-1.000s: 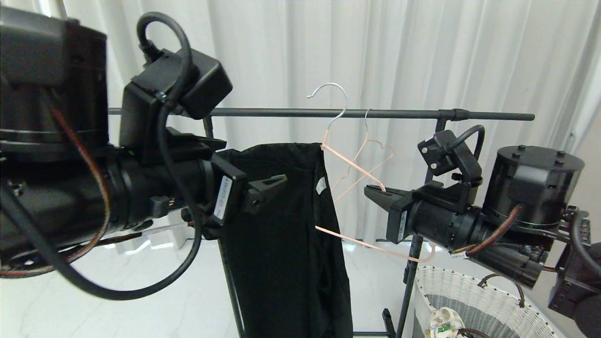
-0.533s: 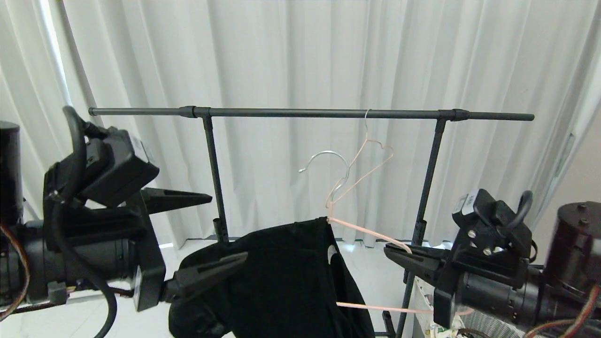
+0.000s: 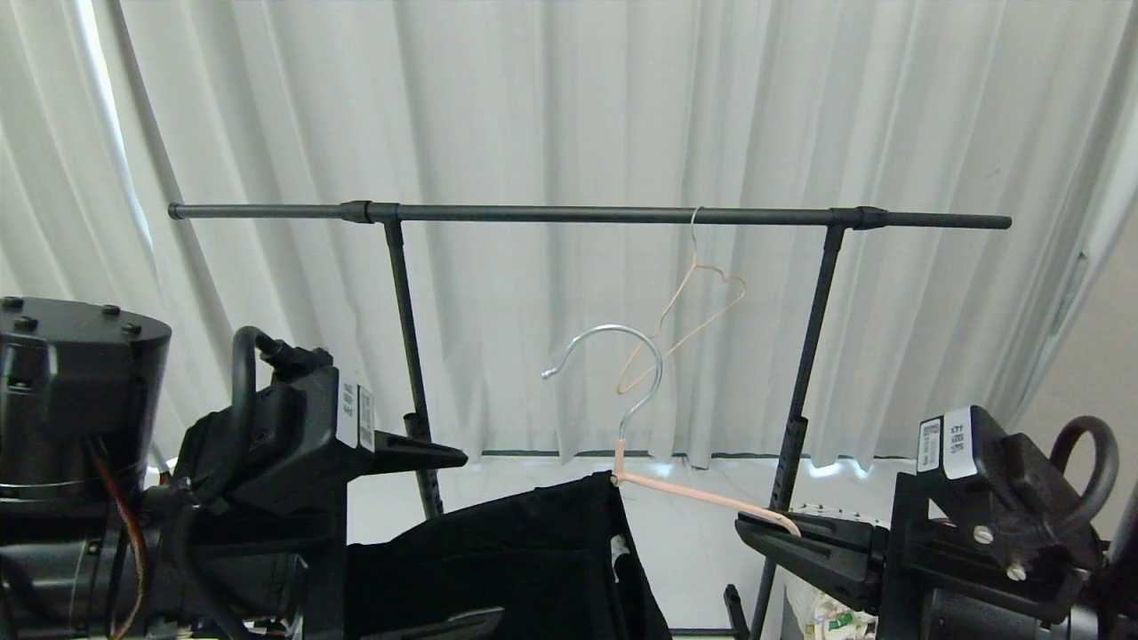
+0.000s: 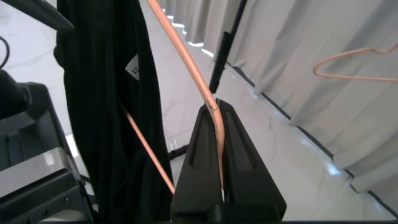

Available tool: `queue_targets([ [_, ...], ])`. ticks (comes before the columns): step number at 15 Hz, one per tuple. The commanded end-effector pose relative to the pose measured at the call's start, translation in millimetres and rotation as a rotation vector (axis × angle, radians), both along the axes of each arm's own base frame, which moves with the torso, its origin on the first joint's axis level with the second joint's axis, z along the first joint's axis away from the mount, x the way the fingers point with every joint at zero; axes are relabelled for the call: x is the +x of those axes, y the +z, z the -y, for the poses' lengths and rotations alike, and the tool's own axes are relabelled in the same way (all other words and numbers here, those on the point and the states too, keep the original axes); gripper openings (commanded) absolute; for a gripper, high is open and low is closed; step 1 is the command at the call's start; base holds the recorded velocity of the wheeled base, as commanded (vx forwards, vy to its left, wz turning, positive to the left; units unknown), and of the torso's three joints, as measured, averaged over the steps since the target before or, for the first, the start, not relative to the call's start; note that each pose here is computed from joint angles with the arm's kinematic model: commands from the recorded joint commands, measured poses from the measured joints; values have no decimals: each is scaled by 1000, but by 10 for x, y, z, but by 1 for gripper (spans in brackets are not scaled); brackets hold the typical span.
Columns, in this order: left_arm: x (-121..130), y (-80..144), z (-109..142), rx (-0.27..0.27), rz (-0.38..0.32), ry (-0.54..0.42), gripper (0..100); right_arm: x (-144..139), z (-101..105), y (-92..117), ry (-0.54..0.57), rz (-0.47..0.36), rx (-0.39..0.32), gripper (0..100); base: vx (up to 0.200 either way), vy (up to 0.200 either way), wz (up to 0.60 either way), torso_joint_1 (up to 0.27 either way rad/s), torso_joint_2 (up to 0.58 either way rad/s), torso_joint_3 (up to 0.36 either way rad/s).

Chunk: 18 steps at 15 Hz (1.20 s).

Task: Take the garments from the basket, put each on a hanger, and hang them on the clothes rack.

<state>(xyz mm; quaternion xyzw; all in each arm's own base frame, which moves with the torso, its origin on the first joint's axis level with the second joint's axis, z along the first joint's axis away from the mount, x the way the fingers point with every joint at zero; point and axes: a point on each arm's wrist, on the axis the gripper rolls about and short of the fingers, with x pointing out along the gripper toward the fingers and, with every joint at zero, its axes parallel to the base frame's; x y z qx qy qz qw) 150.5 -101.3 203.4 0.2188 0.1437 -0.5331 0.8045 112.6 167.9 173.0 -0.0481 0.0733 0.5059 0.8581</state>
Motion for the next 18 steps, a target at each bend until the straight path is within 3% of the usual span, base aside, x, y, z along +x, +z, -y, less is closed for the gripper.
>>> queue_targets([
  [1, 36, -112, 42, 32, -35, -17, 100, -35, -24, 10, 22, 5, 2, 0, 0, 0, 0, 0, 0, 0],
  [2, 33, -142, 40, 43, -34, -23, 100, -42, -25, 14, 25, 5, 4, 0, 0, 0, 0, 0, 0, 0],
  [3, 29, -165, 38, 50, -38, -26, 0, -45, -21, 20, 25, 6, 7, 0, 0, 0, 0, 0, 0, 0],
  [9, 21, -168, 33, 50, -38, -26, 0, -59, 1, 43, 23, 13, 17, 0, 0, 0, 0, 0, 0, 0],
  [10, 24, -170, 35, 51, -39, -26, 0, -61, 4, 45, 25, 14, 17, 100, 0, 0, 0, 0, 0, 0],
  [14, 19, -202, 27, 57, -55, -16, 0, -84, 48, 67, 14, 22, 26, 100, 0, 0, 0, 0, 0, 0],
  [18, 14, -296, -38, 124, -58, 96, 0, -85, 79, 37, -33, 21, 11, 100, 0, 0, 0, 0, 0, 0],
])
